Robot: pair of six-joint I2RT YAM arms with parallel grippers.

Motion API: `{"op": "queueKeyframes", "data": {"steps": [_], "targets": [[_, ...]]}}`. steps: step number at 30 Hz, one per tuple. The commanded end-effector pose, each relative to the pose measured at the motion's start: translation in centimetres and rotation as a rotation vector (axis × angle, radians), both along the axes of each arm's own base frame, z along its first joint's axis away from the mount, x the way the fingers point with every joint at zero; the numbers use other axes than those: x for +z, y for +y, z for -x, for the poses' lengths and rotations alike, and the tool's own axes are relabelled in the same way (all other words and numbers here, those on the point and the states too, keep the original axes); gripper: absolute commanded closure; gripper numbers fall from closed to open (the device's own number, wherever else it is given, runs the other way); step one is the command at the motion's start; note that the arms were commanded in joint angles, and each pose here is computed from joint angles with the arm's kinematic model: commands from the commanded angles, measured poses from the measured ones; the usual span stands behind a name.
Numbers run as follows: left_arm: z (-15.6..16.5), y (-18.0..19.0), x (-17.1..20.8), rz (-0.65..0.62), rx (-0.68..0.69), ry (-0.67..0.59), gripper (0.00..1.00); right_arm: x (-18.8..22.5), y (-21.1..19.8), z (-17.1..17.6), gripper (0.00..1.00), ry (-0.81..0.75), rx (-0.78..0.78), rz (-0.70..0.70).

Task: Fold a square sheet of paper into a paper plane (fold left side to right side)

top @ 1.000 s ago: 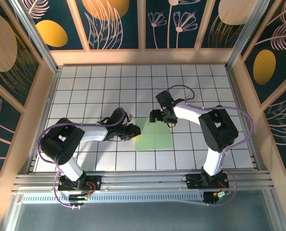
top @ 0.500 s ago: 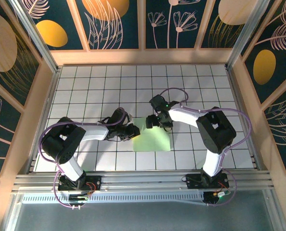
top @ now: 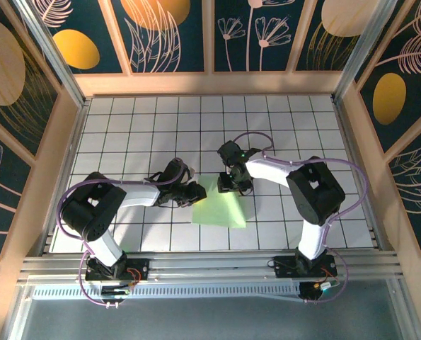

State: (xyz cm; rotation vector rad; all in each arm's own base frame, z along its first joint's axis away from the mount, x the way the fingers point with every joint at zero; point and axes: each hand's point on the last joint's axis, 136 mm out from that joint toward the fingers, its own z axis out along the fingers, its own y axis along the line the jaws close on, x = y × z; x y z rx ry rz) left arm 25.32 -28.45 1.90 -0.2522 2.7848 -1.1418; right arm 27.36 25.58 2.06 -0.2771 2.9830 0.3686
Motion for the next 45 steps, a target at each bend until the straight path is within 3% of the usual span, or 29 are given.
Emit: {"op": "queueKeyframes", "data": {"steps": [1, 5, 10, 18, 24, 28, 32, 39, 45], "targets": [[-0.9, -0.6, 1.1, 0.030, 0.022, -0.029, 0.78, -0.3, 0.4, 0.5, 0.61, 0.044, 0.000, -0.022], [-2.0, -0.8, 3.8, 0.077, 0.006, -0.106, 0.69, 0.3, 0.4, 0.4, 0.68, 0.050, -0.009, -0.106], [-4.2, 2.4, 7.2, 0.155, 0.060, -0.192, 0.58, 3.2, 1.4, -0.3, 0.71, 0.035, 0.026, -0.339], [-6.9, 7.6, 13.7, 0.301, 0.132, -0.421, 0.34, 11.3, 1.1, -1.7, 0.71, -0.089, 0.132, -0.707], [-4.6, 6.8, 23.6, 0.579, -0.051, -0.759, 0.17, 19.5, 1.2, -0.9, 0.72, -0.209, 0.297, -0.938], [-3.8, 6.5, 26.7, 0.587, -0.131, -0.891, 0.09, 24.2, 1.5, 0.3, 0.73, -0.263, 0.413, -1.040], [-3.3, 6.2, 28.4, 0.602, -0.195, -0.960, 0.06, 28.1, 1.7, 1.6, 0.74, -0.294, 0.509, -1.126], [-3.2, 5.1, 29.1, 0.633, -0.290, -0.959, 0.06, 34.7, 1.8, 3.9, 0.76, -0.371, 0.660, -1.252], [-2.3, 2.8, 29.7, 0.642, -0.424, -0.970, 0.05, 37.1, 2.6, 5.1, 0.76, -0.391, 0.758, -1.297]]}}
